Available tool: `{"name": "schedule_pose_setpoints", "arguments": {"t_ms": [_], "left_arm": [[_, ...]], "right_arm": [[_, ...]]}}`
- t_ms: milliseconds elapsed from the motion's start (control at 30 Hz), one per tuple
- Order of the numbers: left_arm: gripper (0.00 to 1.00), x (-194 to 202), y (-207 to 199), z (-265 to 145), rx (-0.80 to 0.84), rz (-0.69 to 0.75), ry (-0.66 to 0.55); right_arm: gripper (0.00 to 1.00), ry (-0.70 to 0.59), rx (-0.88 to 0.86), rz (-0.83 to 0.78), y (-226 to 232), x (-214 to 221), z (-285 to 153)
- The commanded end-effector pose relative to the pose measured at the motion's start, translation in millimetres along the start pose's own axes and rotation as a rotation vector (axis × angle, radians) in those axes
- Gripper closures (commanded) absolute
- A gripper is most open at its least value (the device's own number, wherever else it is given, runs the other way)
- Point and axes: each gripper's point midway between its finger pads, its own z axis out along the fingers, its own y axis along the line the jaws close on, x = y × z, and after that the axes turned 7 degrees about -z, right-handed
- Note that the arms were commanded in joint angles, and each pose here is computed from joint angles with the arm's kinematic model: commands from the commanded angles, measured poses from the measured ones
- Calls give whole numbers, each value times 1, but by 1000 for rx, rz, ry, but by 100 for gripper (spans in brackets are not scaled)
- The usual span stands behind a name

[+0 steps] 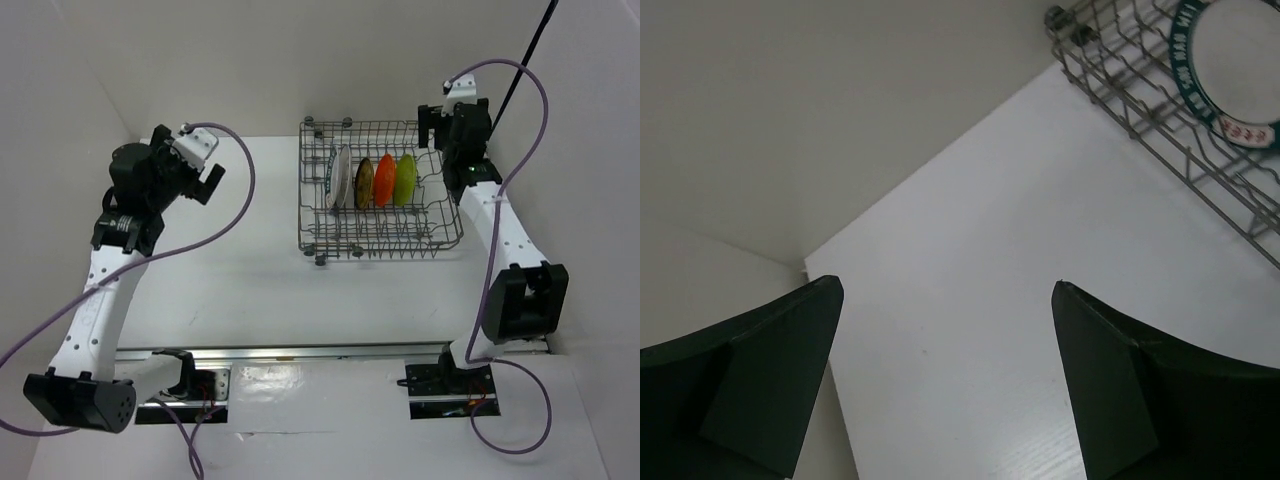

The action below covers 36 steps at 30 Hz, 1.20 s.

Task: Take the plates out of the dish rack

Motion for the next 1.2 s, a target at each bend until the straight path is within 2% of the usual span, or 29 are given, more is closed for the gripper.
{"name": "schedule_pose_setpoints", "arguments": {"t_ms": [0,33,67,100,167,233,367,400,500,567,600,700,733,767,867,900,1000,1167], "left_arm": [[0,35,-39,9,229,-38,173],[0,38,-49,12,270,-106,194],[0,53,-58,19,302,-157,256],[0,47,-59,19,306,-182,246],[0,58,-63,29,296,-271,288],[0,67,-66,39,297,-303,309],[0,61,-67,51,296,-382,308],[0,55,-65,54,304,-364,293],[0,29,-55,58,346,-337,274],[0,4,-39,57,363,-345,215],[0,-2,-44,58,395,-364,201],[0,-2,-45,66,463,-295,182],[0,4,-48,64,476,-296,213],[0,6,-50,65,489,-304,223],[0,16,-51,71,460,-294,273],[0,15,-56,73,458,-281,279],[0,29,-64,76,423,-269,345],[0,32,-68,76,399,-276,372]], "right_arm": [[0,136,-135,100,18,17,15],[2,159,-143,148,15,5,21],[6,358,-199,134,37,59,27],[13,380,-220,146,37,53,19],[20,498,-280,151,58,83,32],[22,594,-311,188,74,113,33],[26,657,-308,220,88,145,39],[26,668,-306,227,90,150,40],[27,648,-319,246,96,150,50],[29,657,-317,254,100,157,57],[31,654,-317,255,101,157,60],[40,688,-317,261,107,172,63],[46,700,-334,265,112,178,63],[59,689,-350,282,115,175,64],[84,676,-366,290,119,171,70],[98,681,-351,284,115,170,70],[100,648,-289,272,104,149,76],[100,477,-79,195,60,75,81]]}}
